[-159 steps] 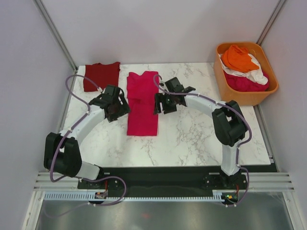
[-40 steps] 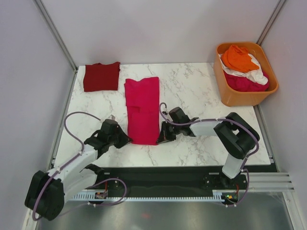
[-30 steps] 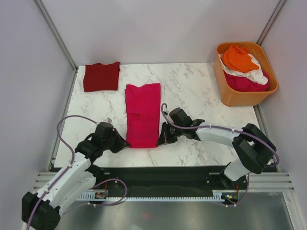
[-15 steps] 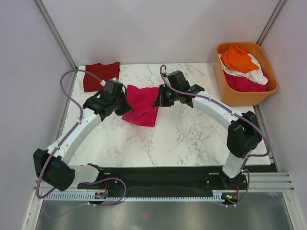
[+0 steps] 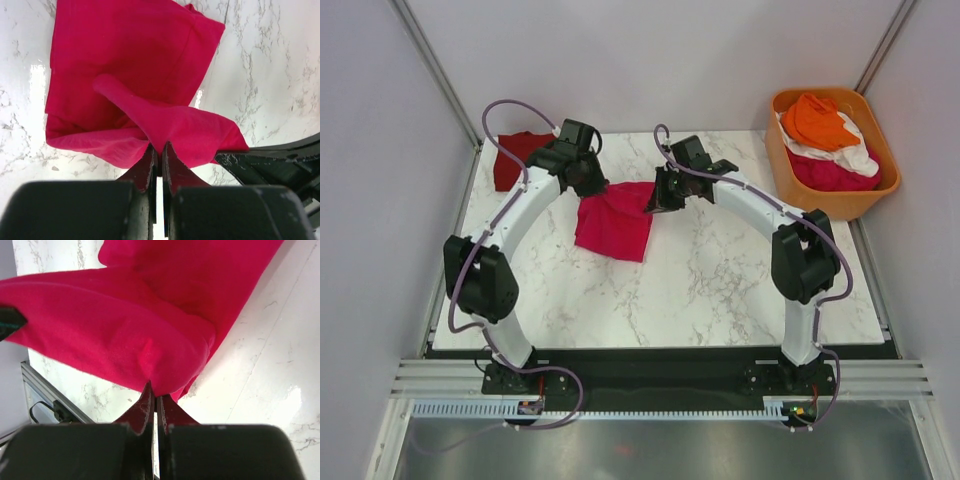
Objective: Fold and stack the t-shirts
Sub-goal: Fold the tshirt
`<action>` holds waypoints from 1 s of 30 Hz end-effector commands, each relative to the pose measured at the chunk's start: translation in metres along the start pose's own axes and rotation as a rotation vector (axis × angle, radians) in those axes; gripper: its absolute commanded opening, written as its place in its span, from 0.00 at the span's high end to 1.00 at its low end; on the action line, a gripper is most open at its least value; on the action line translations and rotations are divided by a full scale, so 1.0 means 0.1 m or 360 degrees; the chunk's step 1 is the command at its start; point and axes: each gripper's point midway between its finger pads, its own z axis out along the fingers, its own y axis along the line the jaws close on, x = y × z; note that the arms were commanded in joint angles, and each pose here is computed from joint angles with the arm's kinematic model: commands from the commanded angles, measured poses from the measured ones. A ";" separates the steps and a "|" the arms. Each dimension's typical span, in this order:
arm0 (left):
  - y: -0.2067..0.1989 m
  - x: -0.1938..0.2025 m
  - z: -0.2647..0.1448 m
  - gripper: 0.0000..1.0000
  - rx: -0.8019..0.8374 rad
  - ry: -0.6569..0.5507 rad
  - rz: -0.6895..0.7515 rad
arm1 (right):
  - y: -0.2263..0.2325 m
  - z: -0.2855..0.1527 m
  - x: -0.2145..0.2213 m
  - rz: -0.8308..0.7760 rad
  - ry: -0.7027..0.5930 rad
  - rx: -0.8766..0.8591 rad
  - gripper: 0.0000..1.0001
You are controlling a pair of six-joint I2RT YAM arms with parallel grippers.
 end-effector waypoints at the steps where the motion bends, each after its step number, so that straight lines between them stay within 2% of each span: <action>1: -0.12 -0.34 -0.03 0.98 0.0086 -0.0077 0.0062 | 0.15 -0.04 -0.26 -0.0006 -0.0044 -0.0109 1.00; 3: -0.11 -0.35 0.14 0.97 0.0090 -0.0009 0.0073 | 0.14 0.00 -0.33 0.0013 -0.0046 -0.0125 1.00; 4: -0.20 -0.49 0.13 0.97 0.0124 -0.0045 0.0083 | 0.12 0.06 -0.42 0.0031 -0.0052 -0.0142 1.00; 6: -0.15 -0.48 0.45 0.94 0.0092 0.0049 0.0083 | 0.07 0.15 -0.53 0.0080 -0.0044 -0.0161 0.99; 7: -0.29 -0.69 0.42 0.91 0.0161 -0.0009 0.0084 | -0.02 0.26 -0.67 0.0136 -0.0044 -0.0176 0.96; 8: -0.31 -0.75 0.56 0.84 0.0174 0.0006 0.0076 | -0.08 0.30 -0.74 0.0174 -0.0049 -0.0165 0.89; 9: -0.25 -0.71 0.92 0.72 0.0182 0.0099 0.0048 | -0.14 0.35 -0.82 0.0209 -0.0057 -0.0155 0.60; 10: -0.41 -0.99 0.91 0.52 0.0276 0.0018 0.0047 | -0.23 0.41 -1.06 0.0233 -0.0115 -0.0156 0.38; 11: -0.43 -1.04 1.02 0.01 0.0299 0.0037 0.0000 | -0.29 0.44 -1.17 0.0257 -0.0147 -0.0143 0.02; 12: -0.35 -1.00 1.27 0.00 0.0334 0.0119 -0.0060 | -0.33 0.45 -1.24 0.0277 -0.0155 -0.0127 0.02; 13: -0.42 -1.12 1.22 0.00 0.0401 0.0093 -0.0132 | -0.38 0.43 -1.43 0.0286 -0.0210 -0.0141 0.02; 15: -0.32 -1.12 1.27 0.00 0.0392 0.0123 -0.0190 | -0.50 0.35 -1.55 0.0317 -0.0261 -0.0110 0.02; 18: -0.21 -1.18 1.13 0.00 0.0338 0.0053 -0.0166 | -0.44 0.14 -1.68 0.0221 -0.0385 -0.0086 0.02; 19: -0.25 -1.29 0.92 0.00 0.0356 -0.0014 -0.0145 | -0.42 0.04 -1.63 0.0208 -0.0390 -0.0082 0.02; 21: -0.12 -1.30 0.85 0.00 0.0296 -0.0040 -0.0127 | -0.36 -0.10 -1.59 0.0126 -0.0443 -0.0079 0.02; 22: -0.14 -1.37 0.67 0.00 0.0303 -0.0091 -0.0103 | -0.36 -0.15 -1.58 0.0101 -0.0463 -0.0066 0.02; 25: -0.01 -1.31 0.58 0.00 0.0228 -0.0101 -0.0074 | -0.20 -0.19 -1.40 0.0028 -0.0466 -0.0160 0.03; 26: -0.02 -1.33 0.45 0.00 0.0232 -0.0127 -0.0067 | -0.08 -0.17 -1.42 -0.0018 -0.0498 -0.0244 0.10; 27: 0.07 -1.22 0.50 0.02 0.0191 -0.0088 -0.0065 | -0.01 -0.06 -1.28 0.0011 -0.0436 -0.0311 0.39; 28: 0.11 -1.17 0.50 0.02 0.0175 -0.0075 -0.0063 | 0.10 0.00 -1.19 0.0008 -0.0374 -0.0416 0.55; 29: 0.12 -1.16 0.41 0.03 0.0163 -0.0093 -0.0068 | 0.23 0.06 -1.19 -0.0011 -0.0366 -0.0529 0.82; 30: 0.19 -1.04 0.46 0.04 0.0134 -0.0051 -0.0075 | 0.24 0.23 -1.12 0.0008 -0.0307 -0.0601 0.92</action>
